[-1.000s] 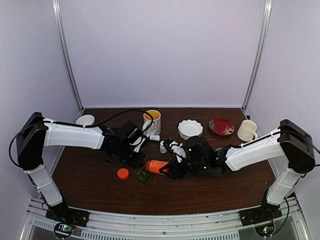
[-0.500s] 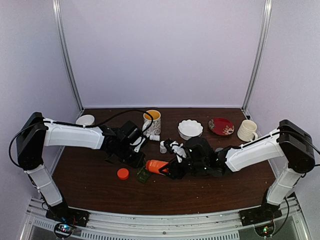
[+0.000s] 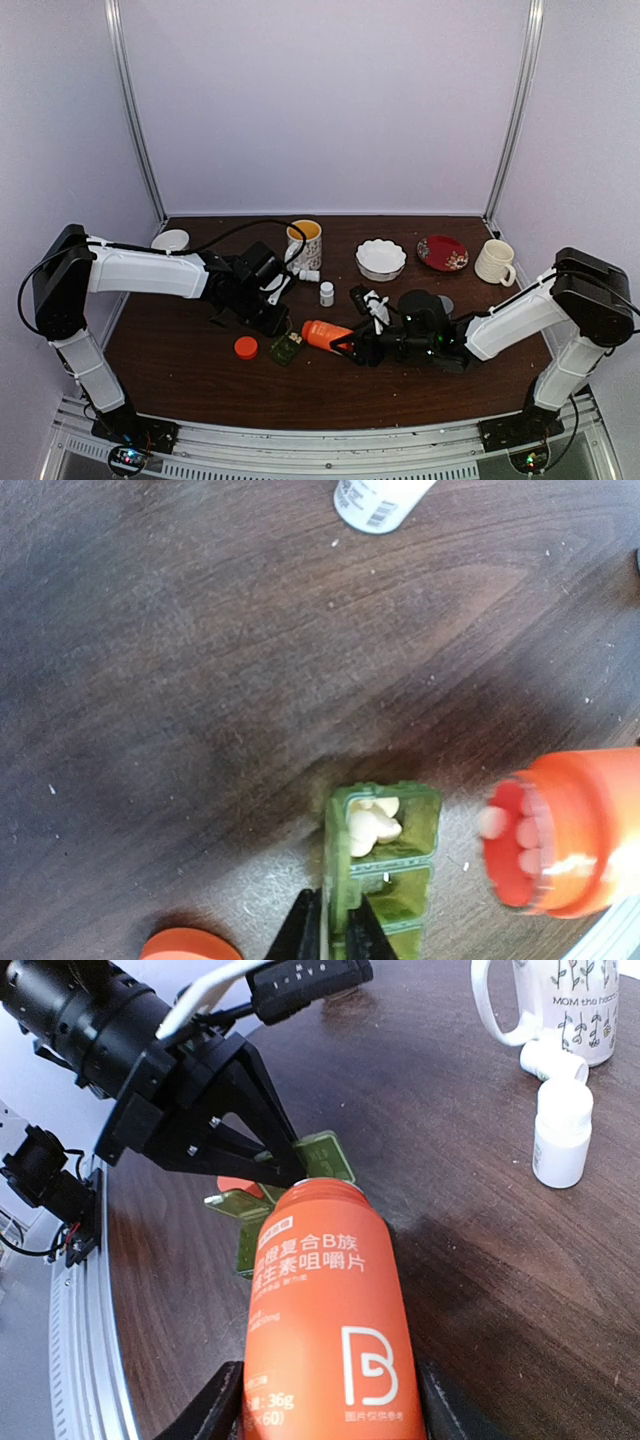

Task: Sort the pills into containers
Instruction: Pour the pill into the compartment of the pill container, then pick up the lid of the pill bottle from the center of the board.

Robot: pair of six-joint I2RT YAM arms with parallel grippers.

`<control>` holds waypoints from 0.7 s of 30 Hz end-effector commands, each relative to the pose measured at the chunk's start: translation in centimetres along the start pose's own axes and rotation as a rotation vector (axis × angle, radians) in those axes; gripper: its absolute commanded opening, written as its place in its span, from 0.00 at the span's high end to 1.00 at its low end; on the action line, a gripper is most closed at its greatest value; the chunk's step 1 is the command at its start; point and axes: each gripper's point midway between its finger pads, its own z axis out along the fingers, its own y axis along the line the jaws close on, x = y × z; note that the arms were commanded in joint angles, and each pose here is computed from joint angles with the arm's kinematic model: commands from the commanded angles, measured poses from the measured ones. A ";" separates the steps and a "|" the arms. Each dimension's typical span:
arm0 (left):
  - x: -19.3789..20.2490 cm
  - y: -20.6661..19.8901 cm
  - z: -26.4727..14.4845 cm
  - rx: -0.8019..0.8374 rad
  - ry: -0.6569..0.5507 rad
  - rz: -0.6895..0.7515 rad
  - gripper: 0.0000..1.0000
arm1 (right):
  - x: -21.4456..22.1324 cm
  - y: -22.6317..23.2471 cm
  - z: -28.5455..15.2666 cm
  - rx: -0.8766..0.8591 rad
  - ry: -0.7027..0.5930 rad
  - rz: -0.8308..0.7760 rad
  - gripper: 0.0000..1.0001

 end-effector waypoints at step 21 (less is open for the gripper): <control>-2.7 3.3 -11.0 -0.233 -0.168 -0.044 0.40 | -17.7 12.1 -20.2 -0.351 -0.829 -0.279 1.00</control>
